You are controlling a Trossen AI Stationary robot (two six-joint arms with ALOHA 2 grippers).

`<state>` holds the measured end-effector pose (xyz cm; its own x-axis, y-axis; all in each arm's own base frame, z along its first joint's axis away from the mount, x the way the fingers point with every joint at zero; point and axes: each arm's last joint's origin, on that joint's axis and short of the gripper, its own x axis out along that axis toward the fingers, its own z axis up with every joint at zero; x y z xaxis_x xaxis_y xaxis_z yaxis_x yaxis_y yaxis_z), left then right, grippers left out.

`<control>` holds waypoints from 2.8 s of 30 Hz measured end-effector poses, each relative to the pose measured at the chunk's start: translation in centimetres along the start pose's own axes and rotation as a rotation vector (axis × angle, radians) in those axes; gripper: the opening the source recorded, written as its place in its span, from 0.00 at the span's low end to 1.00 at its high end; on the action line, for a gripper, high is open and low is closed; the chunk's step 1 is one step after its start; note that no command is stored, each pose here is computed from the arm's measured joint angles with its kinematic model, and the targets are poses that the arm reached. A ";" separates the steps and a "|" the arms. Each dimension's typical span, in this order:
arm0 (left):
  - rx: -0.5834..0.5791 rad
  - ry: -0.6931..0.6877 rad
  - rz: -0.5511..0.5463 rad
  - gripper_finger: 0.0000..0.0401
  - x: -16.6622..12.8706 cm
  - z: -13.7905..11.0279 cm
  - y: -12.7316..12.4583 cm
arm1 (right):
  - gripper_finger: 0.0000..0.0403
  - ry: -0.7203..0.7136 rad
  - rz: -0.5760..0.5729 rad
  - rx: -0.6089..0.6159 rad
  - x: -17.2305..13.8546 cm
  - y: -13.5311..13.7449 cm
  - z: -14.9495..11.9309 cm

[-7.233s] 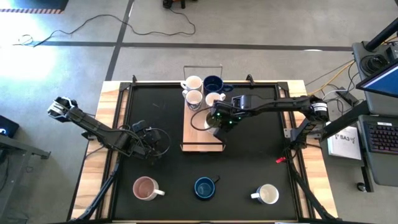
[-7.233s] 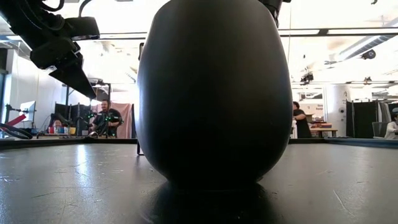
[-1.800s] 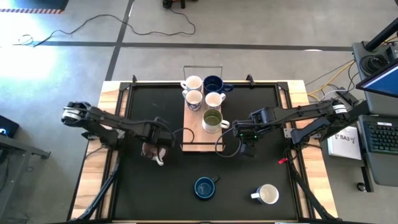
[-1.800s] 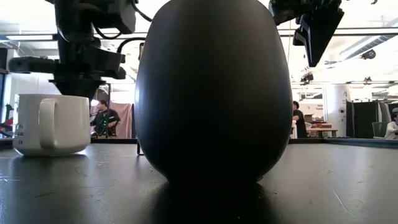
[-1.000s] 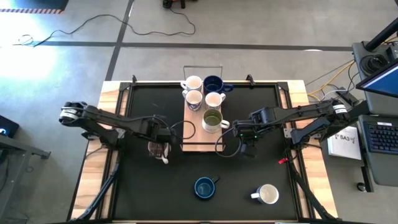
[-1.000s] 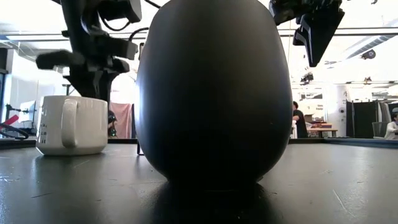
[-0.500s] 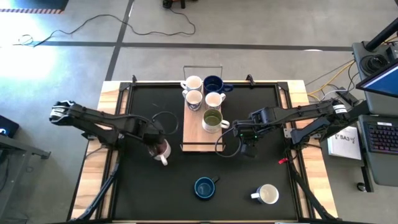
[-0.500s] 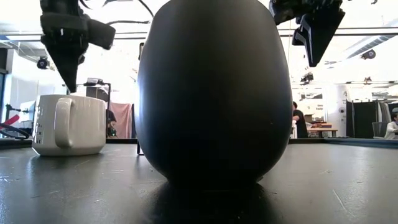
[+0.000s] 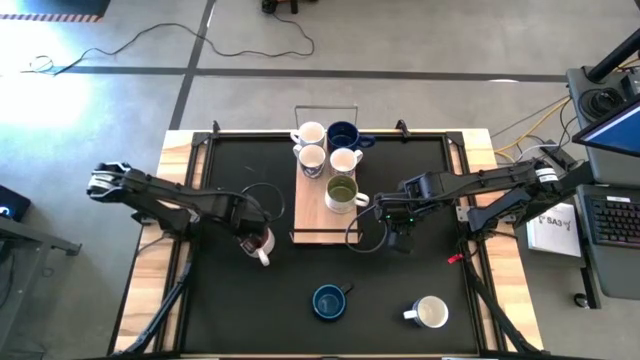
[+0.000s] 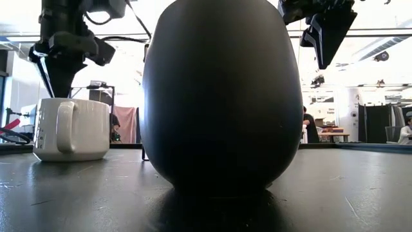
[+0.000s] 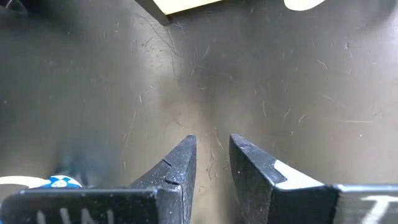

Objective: Place coffee mugs
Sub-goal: Put the pink mug on the shelf

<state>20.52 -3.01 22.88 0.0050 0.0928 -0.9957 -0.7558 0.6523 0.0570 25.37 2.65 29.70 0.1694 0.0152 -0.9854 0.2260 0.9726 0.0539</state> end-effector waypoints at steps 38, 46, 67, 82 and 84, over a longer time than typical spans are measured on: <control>0.742 -0.380 0.056 0.05 2.4 7.5 1.6 | 0.21 -0.019 0.007 0.004 0.1 0.1 0.2; 0.701 -0.420 0.047 0.05 2.3 7.8 1.5 | 0.21 -0.019 0.007 0.003 0.1 0.1 0.2; 0.389 -0.460 -0.006 0.06 0.6 8.5 1.2 | 0.21 -0.019 0.006 -0.007 0.1 0.1 0.2; 0.196 -0.224 -0.002 0.10 0.2 6.9 2.3 | 0.21 -0.018 0.006 -0.023 0.1 0.1 0.2; 0.167 -0.226 -0.010 0.13 0.2 7.0 2.3 | 0.21 -0.019 0.006 -0.037 0.1 0.1 0.2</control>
<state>23.36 3.72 23.29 0.1721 0.2394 -0.9555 -0.6364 0.7674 0.0777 25.56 2.67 29.67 0.1890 0.0173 -0.9818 0.1892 0.9805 0.0537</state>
